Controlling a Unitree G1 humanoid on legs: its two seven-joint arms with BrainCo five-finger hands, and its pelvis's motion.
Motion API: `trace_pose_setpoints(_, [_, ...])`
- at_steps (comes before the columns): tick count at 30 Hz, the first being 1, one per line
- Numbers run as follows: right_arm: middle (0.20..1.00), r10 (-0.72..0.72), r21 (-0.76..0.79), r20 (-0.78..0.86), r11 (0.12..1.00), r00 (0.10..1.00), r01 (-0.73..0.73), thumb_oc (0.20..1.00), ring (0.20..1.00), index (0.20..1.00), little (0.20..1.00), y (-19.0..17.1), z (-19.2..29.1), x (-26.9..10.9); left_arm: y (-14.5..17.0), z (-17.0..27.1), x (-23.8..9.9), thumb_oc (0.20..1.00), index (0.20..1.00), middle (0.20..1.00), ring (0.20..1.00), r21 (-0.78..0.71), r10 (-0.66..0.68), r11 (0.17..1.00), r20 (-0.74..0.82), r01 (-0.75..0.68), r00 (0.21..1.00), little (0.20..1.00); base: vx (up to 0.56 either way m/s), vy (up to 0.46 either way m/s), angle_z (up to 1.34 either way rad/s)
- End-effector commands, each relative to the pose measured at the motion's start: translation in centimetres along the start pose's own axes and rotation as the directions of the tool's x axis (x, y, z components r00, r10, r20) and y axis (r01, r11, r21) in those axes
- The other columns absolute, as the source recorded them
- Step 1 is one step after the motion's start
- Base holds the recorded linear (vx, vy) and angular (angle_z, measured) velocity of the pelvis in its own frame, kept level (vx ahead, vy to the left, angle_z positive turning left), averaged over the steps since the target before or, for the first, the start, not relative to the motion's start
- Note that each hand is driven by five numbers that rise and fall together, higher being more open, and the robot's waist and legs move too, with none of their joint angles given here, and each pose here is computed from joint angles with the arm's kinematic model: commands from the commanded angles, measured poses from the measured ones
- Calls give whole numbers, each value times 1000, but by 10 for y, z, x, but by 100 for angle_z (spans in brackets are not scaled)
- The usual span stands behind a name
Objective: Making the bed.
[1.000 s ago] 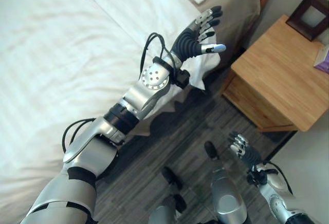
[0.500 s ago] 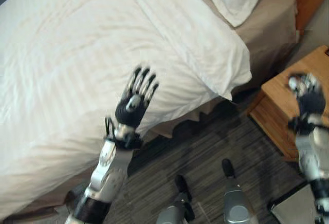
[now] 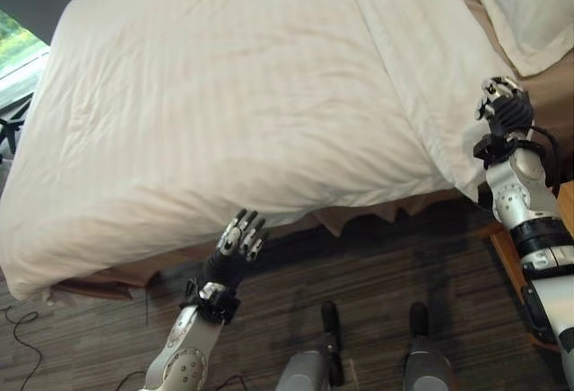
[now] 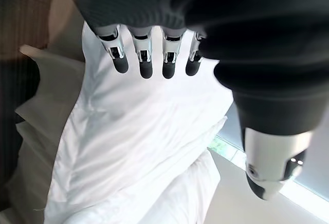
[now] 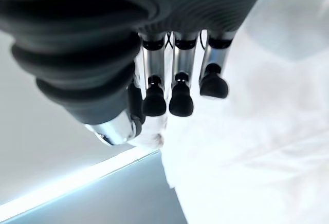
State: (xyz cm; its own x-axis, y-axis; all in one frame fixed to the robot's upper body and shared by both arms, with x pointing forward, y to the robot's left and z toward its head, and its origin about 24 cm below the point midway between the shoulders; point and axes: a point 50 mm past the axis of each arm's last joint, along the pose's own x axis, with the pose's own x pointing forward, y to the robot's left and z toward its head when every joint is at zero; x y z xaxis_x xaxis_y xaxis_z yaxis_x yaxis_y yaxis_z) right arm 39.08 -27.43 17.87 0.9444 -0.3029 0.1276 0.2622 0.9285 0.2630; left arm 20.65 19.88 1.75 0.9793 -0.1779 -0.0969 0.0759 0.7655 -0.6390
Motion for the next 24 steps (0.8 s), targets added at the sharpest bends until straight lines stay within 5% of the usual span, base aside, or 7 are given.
trace_pose_setpoints(1, [200, 57, 30, 113, 998, 992, -61, 200, 200, 200, 200, 20, 55, 17, -17, 24, 17, 1000, 1000, 1000, 1000, 13, -112, 994, 98, 111, 989, 1000, -33, -37, 0])
trace_pose_setpoints(5, [200, -70, 149, 83, 987, 994, 58, 200, 200, 200, 200, -8, 68, 23, -24, 23, 20, 1000, 1000, 1000, 1000, 15, -144, 990, 98, 143, 985, 1000, -34, -17, 8])
trace_pose_setpoints(12, [200, -129, 99, -83, 986, 988, 137, 200, 200, 200, 200, -43, 38, 16, -26, 8, 22, 1000, 1000, 1000, 1000, 5, -154, 988, 49, 154, 987, 1000, -5, -5, 2])
trace_pose_setpoints(16, [200, -134, 241, -207, 953, 969, 184, 200, 200, 200, 200, -46, -19, 1, -35, 0, 29, 1000, 1000, 1000, 1000, -16, -176, 984, 52, 177, 983, 1000, 12, 11, -7])
trace_pose_setpoints(20, [200, -213, 339, -418, 865, 883, 369, 200, 200, 200, 200, -68, -107, -45, -42, -12, 32, 1000, 1000, 1000, 1000, -58, -183, 981, 33, 185, 983, 1000, 39, 24, -2])
trace_pose_setpoints(24, [200, -315, 120, -661, 852, 682, 510, 200, 200, 200, 200, -115, -188, -133, -38, -12, 30, 1000, 1000, 1000, 1000, -81, -171, 981, 57, 175, 984, 1000, 30, 3, 0])
